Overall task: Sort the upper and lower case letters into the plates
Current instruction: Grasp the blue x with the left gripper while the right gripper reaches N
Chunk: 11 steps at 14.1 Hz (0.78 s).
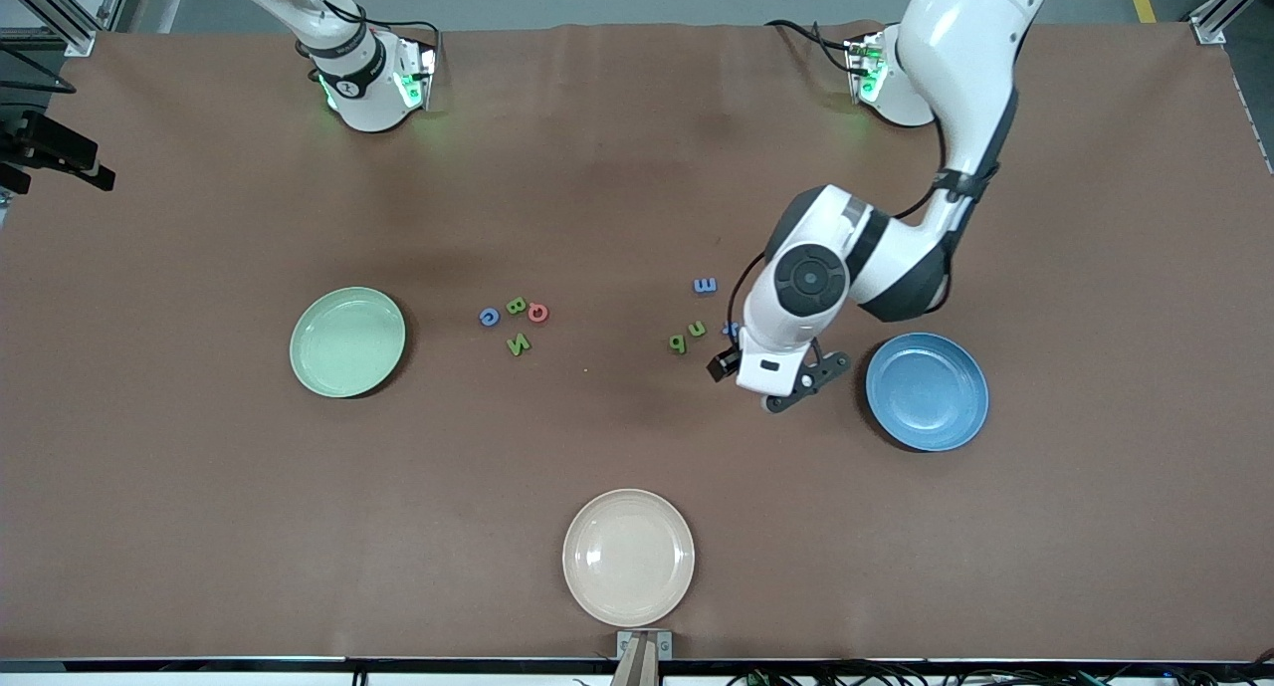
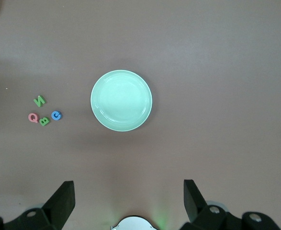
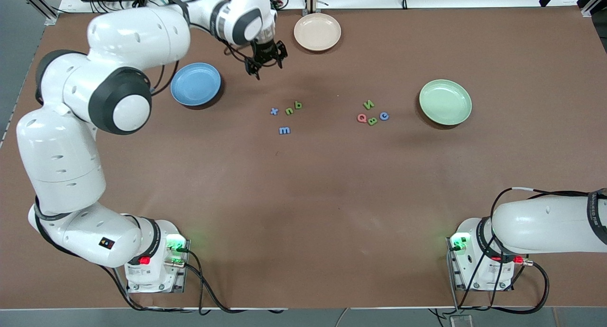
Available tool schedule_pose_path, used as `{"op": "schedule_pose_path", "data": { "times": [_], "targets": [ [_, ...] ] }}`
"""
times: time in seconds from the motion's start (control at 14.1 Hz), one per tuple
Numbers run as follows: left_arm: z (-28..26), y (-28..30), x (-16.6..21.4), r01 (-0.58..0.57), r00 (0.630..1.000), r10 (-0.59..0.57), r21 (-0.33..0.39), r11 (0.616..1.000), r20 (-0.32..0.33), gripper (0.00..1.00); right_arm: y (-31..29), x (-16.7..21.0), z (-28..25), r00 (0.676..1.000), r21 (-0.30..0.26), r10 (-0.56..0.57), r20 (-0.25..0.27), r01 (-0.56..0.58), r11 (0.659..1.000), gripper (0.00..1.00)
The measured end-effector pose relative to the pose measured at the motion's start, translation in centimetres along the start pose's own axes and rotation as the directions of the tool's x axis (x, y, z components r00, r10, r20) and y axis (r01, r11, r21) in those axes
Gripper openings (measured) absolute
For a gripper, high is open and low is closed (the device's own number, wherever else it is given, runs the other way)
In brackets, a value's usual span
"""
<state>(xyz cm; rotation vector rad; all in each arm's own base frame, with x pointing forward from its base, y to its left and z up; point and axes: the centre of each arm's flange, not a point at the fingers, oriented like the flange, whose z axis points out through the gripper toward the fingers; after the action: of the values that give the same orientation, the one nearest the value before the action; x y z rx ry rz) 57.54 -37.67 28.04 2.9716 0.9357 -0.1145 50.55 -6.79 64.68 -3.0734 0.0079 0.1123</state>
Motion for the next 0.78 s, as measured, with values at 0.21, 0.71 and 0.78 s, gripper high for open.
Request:
{"op": "schedule_pose_path", "data": {
  "times": [0.21, 0.71, 0.78],
  "targets": [
    [3.3, -0.6, -2.1, 0.075, 0.997, -0.075, -0.013, 0.997, -0.005, 1.00, -0.4, 0.0, -0.5, 1.000, -0.003, -0.008, -0.010, 0.008, 1.000, 1.00],
    [9.1, -4.2, -4.1, 0.096, 0.995, -0.096, 0.018, 0.995, -0.007, 1.00, 0.5, 2.8, 2.8, 1.000, -0.007, 0.008, 0.028, -0.008, 1.000, 1.00],
    [9.6, -4.5, -4.2, 0.126, 0.992, -0.126, -0.008, 0.992, -0.013, 1.00, 1.2, 3.6, 4.0, 0.999, -0.006, 0.019, 0.045, -0.019, 1.000, 1.00]
  ]
}}
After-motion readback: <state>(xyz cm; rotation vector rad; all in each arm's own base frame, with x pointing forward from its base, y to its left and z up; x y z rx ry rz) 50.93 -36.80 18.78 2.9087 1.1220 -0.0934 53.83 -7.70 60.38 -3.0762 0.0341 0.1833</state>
